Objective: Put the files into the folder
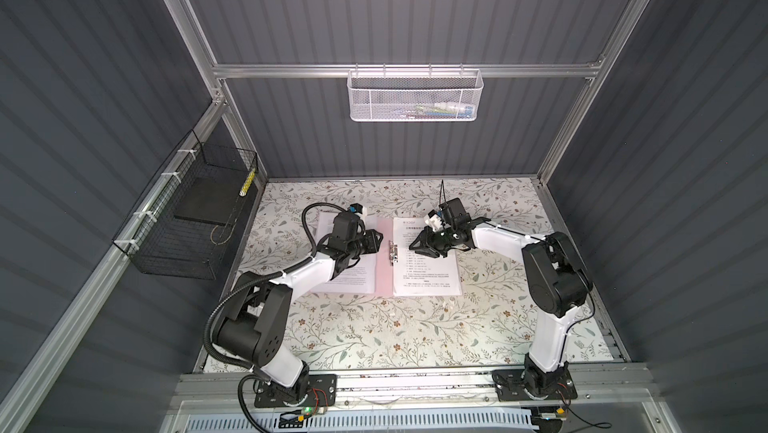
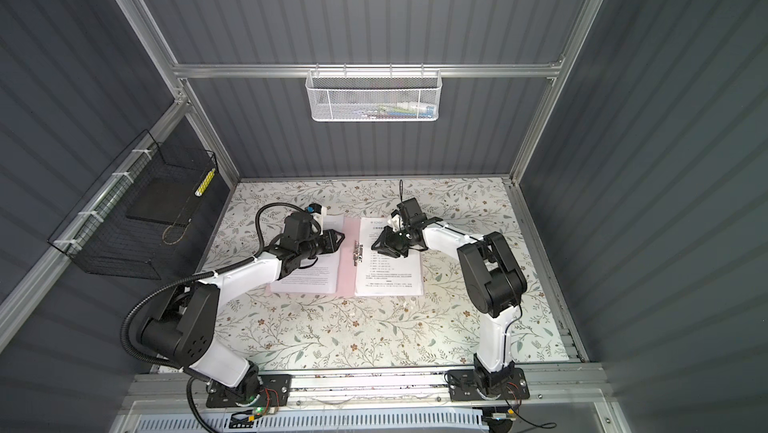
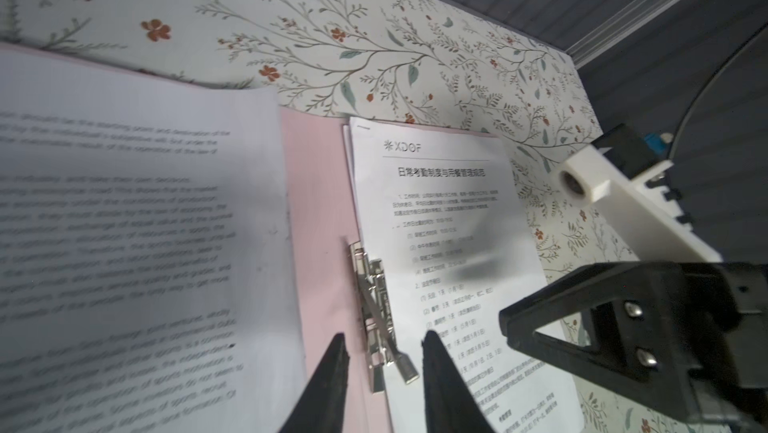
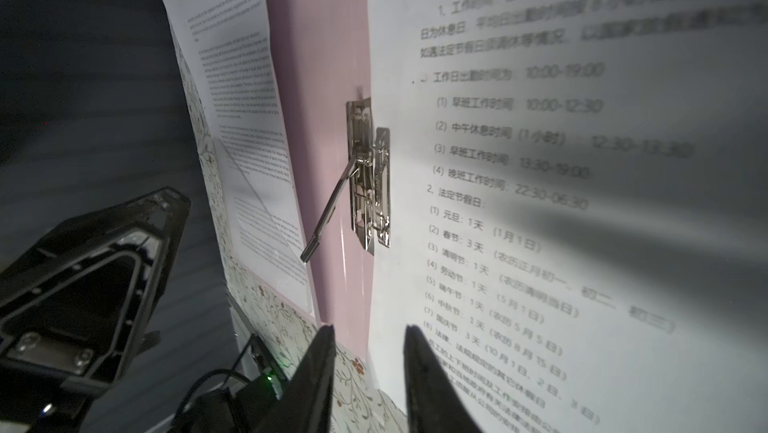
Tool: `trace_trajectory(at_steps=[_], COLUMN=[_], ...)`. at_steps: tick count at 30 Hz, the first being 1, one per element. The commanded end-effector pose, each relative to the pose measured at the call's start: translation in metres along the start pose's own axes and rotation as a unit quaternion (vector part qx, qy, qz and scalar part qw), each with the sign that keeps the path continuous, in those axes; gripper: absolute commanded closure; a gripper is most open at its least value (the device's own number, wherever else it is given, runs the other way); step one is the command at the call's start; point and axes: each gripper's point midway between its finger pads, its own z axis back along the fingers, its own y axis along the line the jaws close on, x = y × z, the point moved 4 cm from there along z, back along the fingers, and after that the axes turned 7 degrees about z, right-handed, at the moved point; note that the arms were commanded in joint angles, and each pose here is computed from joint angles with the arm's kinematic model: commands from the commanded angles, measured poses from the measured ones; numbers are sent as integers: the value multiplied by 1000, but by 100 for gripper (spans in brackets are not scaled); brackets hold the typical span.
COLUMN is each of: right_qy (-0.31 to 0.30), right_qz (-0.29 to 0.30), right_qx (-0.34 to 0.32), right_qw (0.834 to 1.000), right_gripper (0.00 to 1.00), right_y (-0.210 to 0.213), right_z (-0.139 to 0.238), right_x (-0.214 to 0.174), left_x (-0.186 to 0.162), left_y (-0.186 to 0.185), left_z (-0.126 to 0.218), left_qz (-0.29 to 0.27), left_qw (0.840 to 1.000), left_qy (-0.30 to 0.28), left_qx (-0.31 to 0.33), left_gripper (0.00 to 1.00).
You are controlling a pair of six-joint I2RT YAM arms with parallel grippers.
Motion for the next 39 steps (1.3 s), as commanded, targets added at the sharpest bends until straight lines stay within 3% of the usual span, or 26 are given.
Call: trace_trajectory(at_steps=[1,19,30,39], right_qy=[-4,50,59,64], right_qz=[-10,-53,-70,-70], right_qx=[12,65,83,84], right_qw=[1000,995,992,992], right_gripper=[78,77,72,80], right_y=[13,26,29,29], right_z=[-4,-51,-63,-66], right_x=[7,3,2,-2], left_x=[-29,-90,-102,-99], left_y=[28,69,80,79], left_z=[6,9,11,10], left_qz=[9,70,84,82], left_qw=[998,993,991,991], left_qy=[28,44,50,46], left_qx=[60,80,96,93], left_gripper=[70,74,77,77])
